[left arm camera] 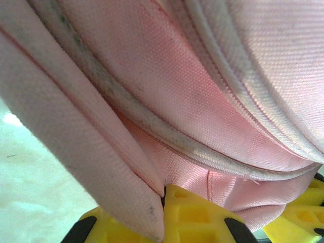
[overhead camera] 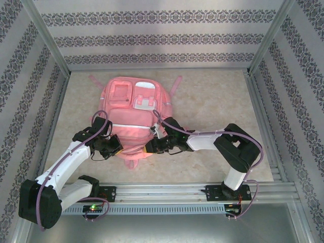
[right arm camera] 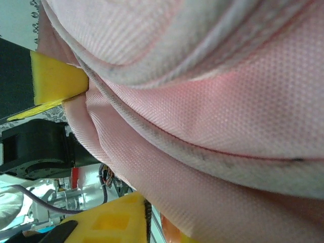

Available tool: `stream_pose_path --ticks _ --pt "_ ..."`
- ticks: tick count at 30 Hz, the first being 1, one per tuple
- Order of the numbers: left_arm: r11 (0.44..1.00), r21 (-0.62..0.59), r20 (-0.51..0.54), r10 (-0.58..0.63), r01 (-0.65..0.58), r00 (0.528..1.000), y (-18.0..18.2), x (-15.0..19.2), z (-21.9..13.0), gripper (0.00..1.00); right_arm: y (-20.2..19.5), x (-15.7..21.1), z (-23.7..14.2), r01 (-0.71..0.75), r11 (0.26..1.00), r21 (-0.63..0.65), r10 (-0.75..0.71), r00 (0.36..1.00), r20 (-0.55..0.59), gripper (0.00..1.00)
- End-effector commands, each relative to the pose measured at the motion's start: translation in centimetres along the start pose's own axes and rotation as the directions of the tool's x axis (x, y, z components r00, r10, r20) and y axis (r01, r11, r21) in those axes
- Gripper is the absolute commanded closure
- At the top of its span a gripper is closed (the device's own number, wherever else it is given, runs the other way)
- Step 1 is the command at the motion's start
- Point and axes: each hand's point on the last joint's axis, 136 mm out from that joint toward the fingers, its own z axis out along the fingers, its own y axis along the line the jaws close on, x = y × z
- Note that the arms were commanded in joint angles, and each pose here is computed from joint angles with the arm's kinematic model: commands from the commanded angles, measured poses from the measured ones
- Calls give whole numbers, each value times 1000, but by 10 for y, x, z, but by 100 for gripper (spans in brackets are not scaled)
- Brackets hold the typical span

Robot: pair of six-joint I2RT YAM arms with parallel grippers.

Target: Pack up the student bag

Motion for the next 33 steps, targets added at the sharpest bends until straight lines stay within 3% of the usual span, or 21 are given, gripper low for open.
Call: stream_pose_path --ticks 1,4,13,33 --pt "1000 1 -40 1 -1 999 3 9 -3 100 14 -7 2 81 997 -2 -81 997 15 86" --pt "1000 -13 -32 14 -15 999 4 8 -6 100 17 -4 -9 124 992 38 -125 992 28 100" --pt "999 -45 -20 0 -1 1000 13 7 -5 100 5 5 -37 247 943 224 -260 965 27 100" --pt "997 -81 -26 12 -14 1000 20 8 -4 100 14 -3 -43 273 933 236 -295 953 63 100"
